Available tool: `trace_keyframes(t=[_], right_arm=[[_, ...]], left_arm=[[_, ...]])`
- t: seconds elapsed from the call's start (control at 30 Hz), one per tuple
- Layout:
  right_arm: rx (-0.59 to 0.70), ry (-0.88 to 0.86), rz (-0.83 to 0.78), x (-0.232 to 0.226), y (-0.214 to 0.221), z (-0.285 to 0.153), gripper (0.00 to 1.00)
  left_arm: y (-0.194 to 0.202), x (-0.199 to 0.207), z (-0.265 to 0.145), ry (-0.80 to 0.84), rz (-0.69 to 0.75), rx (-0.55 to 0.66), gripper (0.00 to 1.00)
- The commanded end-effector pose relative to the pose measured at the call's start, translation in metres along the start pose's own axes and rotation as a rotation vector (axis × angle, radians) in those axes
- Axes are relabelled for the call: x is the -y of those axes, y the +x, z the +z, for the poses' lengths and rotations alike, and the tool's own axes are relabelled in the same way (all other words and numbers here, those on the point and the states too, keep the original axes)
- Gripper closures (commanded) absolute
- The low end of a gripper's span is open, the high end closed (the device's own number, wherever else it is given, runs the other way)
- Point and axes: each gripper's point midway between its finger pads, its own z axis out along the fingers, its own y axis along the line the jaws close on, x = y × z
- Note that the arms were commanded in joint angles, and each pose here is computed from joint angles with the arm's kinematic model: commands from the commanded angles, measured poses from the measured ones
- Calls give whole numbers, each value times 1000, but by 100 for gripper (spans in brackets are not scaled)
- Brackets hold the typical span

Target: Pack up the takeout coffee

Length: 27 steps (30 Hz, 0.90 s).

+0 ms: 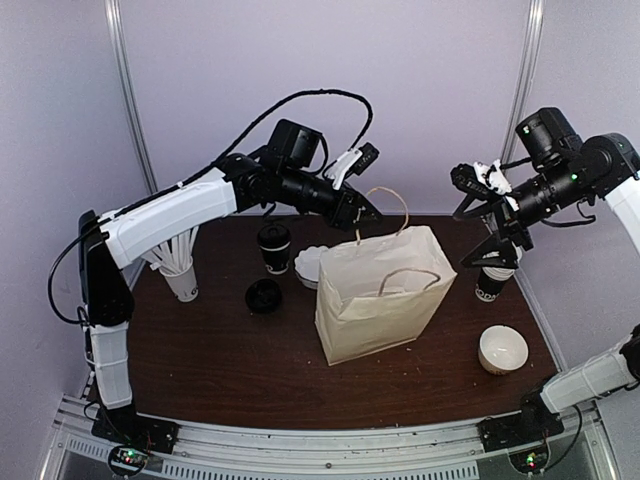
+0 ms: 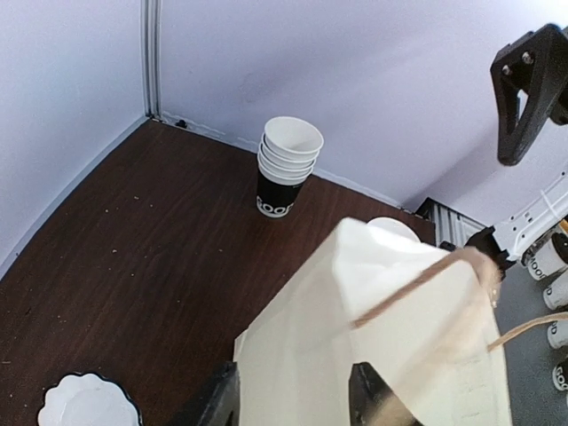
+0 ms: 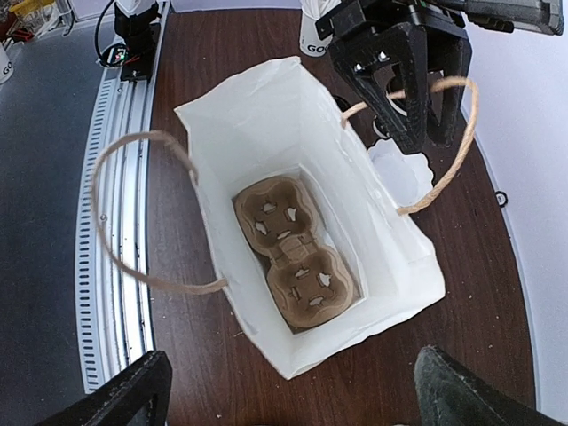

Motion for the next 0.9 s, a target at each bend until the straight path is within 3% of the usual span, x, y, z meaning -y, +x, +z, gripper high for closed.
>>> trace_keyframes(t=[0.0, 0.2, 0.5, 0.67, 0.87], right_arm=[[9, 5, 15, 4, 0, 3, 1], [5, -12, 26, 7, 1, 9, 1], [7, -23, 36, 9, 2, 14, 1], [-7, 71, 80, 32, 7, 18, 2], [-13, 257, 231, 83, 23, 22, 2]], left_arm=[[-43, 23, -25, 36, 69, 112, 52], [-55, 39, -56, 26, 99, 140, 35], [-24, 45, -133, -172, 205, 27, 21], [0, -13, -165, -469, 152, -91, 12], [28, -103, -168, -653, -49, -212, 9]])
